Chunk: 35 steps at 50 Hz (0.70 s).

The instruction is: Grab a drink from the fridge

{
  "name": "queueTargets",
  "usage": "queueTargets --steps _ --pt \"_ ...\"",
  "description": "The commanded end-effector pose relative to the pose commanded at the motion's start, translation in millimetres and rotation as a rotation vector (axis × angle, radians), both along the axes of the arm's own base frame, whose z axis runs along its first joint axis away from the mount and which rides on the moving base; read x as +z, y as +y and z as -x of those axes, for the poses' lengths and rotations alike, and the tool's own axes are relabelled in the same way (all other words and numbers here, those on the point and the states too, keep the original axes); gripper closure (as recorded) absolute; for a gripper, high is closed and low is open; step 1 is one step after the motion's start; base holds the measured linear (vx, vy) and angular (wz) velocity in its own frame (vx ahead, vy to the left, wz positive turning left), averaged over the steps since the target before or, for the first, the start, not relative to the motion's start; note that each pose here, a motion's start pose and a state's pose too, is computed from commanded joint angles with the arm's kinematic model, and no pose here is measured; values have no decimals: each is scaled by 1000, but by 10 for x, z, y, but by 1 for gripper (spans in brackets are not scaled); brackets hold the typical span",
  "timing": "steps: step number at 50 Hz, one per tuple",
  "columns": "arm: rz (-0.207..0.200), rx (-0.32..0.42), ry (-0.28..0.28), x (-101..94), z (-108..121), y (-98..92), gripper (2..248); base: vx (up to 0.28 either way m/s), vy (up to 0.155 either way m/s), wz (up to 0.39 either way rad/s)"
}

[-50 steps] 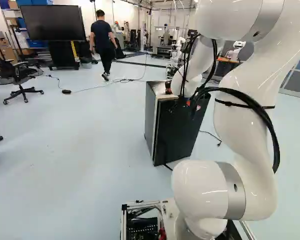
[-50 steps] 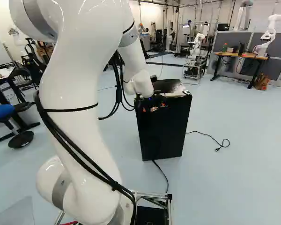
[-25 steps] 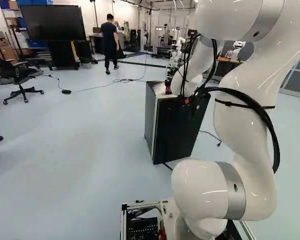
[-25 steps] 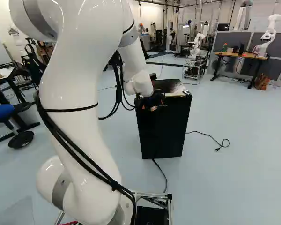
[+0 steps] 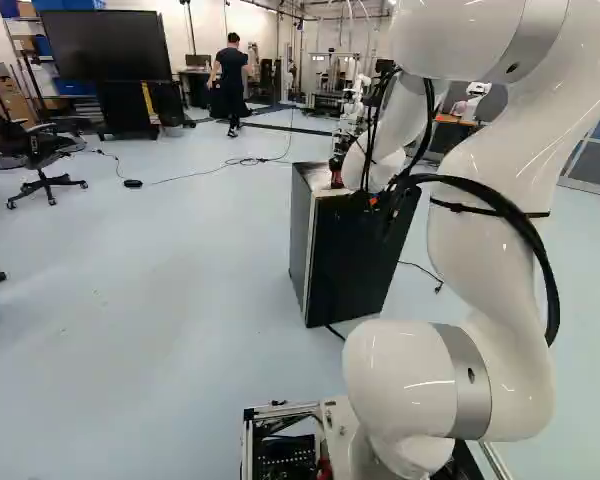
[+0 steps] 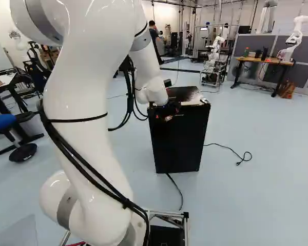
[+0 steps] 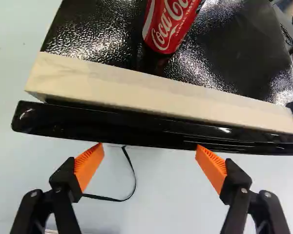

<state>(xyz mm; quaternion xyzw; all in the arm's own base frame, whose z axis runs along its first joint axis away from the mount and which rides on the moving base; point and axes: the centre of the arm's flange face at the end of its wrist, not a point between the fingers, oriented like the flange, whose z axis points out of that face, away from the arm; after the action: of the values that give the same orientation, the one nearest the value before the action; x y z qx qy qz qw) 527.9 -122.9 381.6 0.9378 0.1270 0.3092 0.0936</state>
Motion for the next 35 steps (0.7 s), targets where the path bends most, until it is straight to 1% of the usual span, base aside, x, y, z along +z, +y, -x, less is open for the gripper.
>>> queueTargets --steps 8,23,35 --pt "-1 1 -5 3 -4 1 3 0 0 0" --pt "-7 10 -37 20 -27 11 3 0 0 0" --pt "-8 11 -42 23 -30 12 3 0 0 0"
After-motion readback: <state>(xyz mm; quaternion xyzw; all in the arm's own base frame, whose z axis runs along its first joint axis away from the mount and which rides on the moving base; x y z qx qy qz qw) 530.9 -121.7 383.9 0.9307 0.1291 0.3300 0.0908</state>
